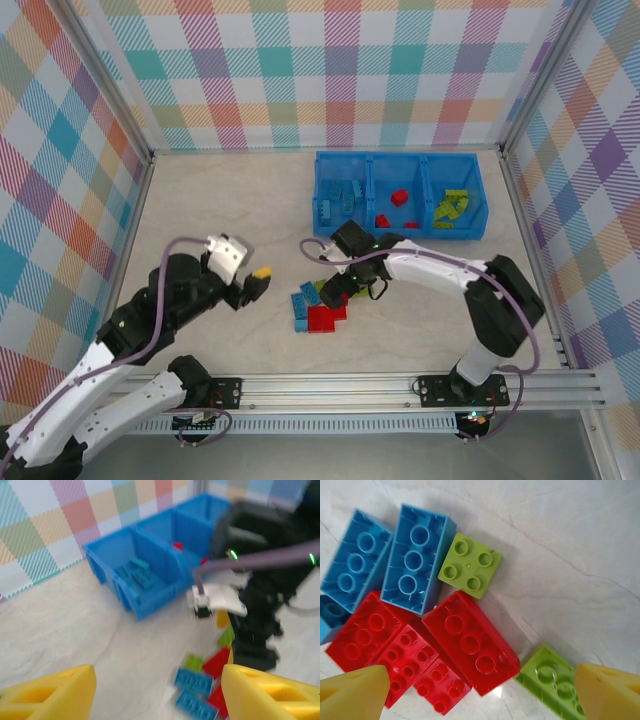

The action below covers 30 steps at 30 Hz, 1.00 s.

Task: Sort the legos into containers by color

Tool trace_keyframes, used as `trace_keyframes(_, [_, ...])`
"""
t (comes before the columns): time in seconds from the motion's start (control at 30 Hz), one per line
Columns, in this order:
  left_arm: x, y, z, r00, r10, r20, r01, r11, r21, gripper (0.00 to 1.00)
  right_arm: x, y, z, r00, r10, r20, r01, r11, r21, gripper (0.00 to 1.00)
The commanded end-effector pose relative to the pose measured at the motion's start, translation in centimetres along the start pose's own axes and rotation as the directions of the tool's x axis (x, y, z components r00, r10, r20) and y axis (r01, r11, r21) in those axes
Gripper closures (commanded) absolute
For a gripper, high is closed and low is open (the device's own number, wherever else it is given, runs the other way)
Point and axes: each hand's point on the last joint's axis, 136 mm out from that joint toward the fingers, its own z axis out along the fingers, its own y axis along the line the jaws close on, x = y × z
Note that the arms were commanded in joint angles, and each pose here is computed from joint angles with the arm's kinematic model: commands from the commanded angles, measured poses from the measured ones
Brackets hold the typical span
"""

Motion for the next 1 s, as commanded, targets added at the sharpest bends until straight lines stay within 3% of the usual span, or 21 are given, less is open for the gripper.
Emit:
trace_keyframes(0.0, [4.1,-2.0,0.2,0.979,0.199,-0.051,-0.193,0.975,0.107,0.27,0.8,0.2,0.8,0.993,-0.087,-0.083,0.085,0.996,-0.022,0.07])
trace_keyframes(0.1, [3.9,-3.1,0.3,0.965,0.263,0.010,-0.262,0.952,0.156,0.19,1.2,0.6,1.6,0.990,-0.085,-0.116,0.080,0.996,-0.050,0.11])
trace_keyframes(0.23, [4.7,-2.6,0.8,0.944,0.328,-0.038,-0.319,0.937,0.144,0.14,1.6,0.2,2.1,0.990,-0.071,-0.126,0.068,0.997,-0.026,0.17])
trace_keyframes(0.4, [5.0,-3.4,0.8,0.945,0.324,-0.036,-0.312,0.930,0.192,0.09,1.4,-0.2,2.3,0.993,-0.061,-0.100,0.061,0.998,-0.004,0.26])
trace_keyframes(0.73, [5.5,-4.5,0.7,0.938,0.347,-0.010,-0.334,0.909,0.251,0.05,1.5,-0.5,3.5,0.986,-0.094,-0.134,0.095,0.995,0.000,0.31])
trace_keyframes(0.87, [5.9,-4.5,0.8,0.936,0.350,-0.023,-0.334,0.908,0.254,0.04,1.0,-0.9,4.1,0.984,-0.111,-0.137,0.114,0.993,0.016,0.39])
trace_keyframes(0.97, [5.9,-4.4,0.9,0.936,0.351,-0.027,-0.334,0.909,0.249,0.04,0.5,-1.0,4.3,0.985,-0.118,-0.129,0.121,0.992,0.017,0.51])
